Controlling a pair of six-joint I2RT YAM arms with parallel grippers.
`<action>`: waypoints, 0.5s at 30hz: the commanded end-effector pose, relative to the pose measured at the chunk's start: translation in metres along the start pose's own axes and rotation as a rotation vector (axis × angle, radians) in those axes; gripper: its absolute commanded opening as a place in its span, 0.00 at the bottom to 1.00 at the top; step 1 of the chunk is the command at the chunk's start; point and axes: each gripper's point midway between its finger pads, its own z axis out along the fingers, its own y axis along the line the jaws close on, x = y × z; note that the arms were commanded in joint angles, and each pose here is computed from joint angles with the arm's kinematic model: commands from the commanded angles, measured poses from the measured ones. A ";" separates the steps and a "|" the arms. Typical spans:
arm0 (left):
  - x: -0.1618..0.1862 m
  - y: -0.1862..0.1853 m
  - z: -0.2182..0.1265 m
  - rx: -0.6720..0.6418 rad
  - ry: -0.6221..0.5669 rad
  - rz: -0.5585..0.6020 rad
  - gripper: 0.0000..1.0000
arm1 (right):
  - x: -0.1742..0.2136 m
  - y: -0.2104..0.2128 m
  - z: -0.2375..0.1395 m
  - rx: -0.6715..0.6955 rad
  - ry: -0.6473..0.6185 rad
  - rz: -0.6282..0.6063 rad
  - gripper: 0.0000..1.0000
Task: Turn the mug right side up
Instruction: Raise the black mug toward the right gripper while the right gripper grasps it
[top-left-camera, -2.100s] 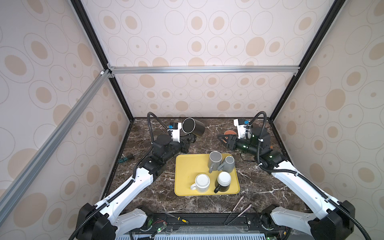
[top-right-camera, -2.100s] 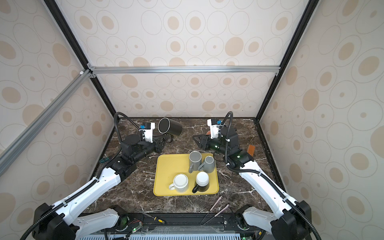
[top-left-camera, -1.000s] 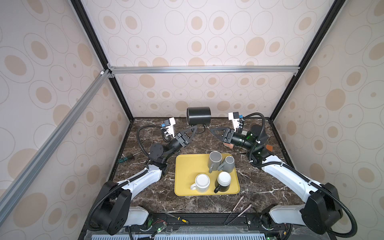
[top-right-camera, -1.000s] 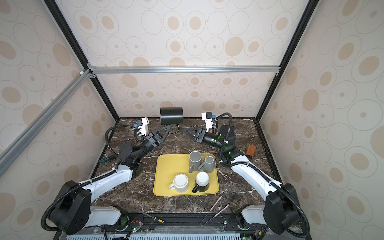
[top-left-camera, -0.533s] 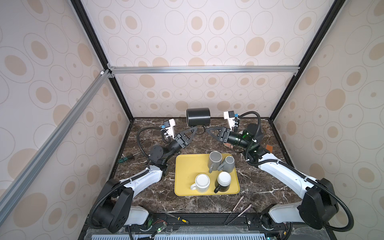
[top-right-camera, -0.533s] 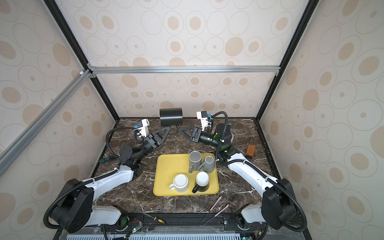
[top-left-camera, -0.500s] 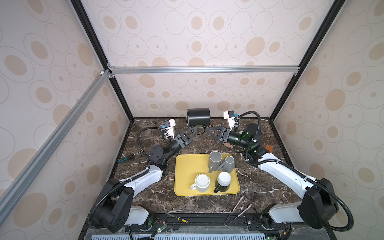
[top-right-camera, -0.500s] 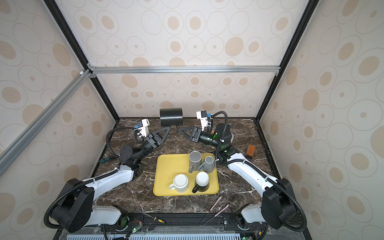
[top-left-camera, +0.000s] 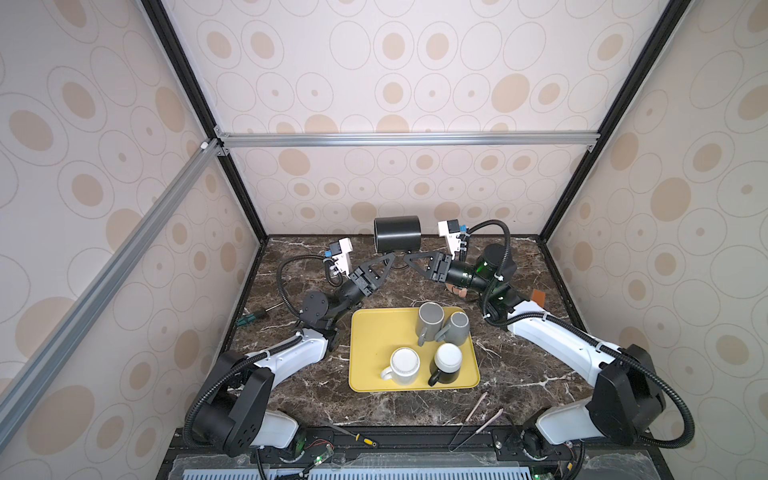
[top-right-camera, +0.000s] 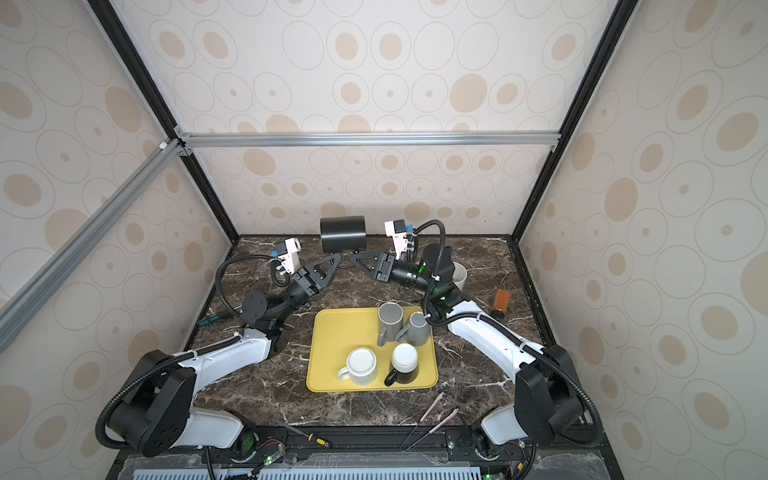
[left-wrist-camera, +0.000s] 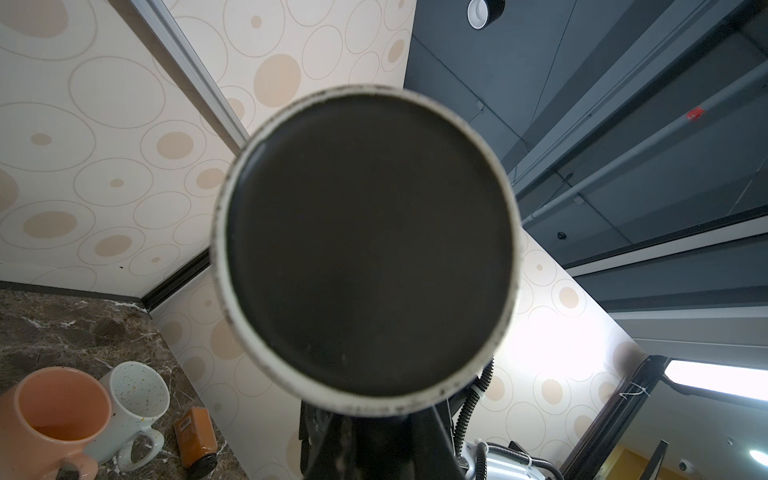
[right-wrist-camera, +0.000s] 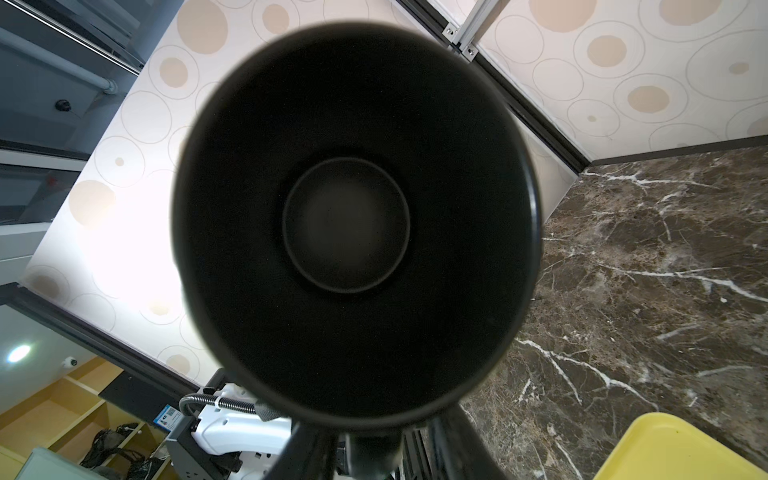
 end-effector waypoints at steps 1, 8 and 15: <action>-0.010 -0.047 0.001 0.172 -0.033 0.064 0.00 | -0.011 0.022 0.004 -0.060 -0.019 -0.036 0.35; -0.008 -0.043 0.001 0.181 -0.029 0.049 0.00 | -0.012 0.023 0.008 -0.068 -0.021 -0.038 0.32; -0.007 -0.039 0.002 0.194 -0.027 0.027 0.00 | -0.013 0.023 0.011 -0.071 -0.019 -0.040 0.30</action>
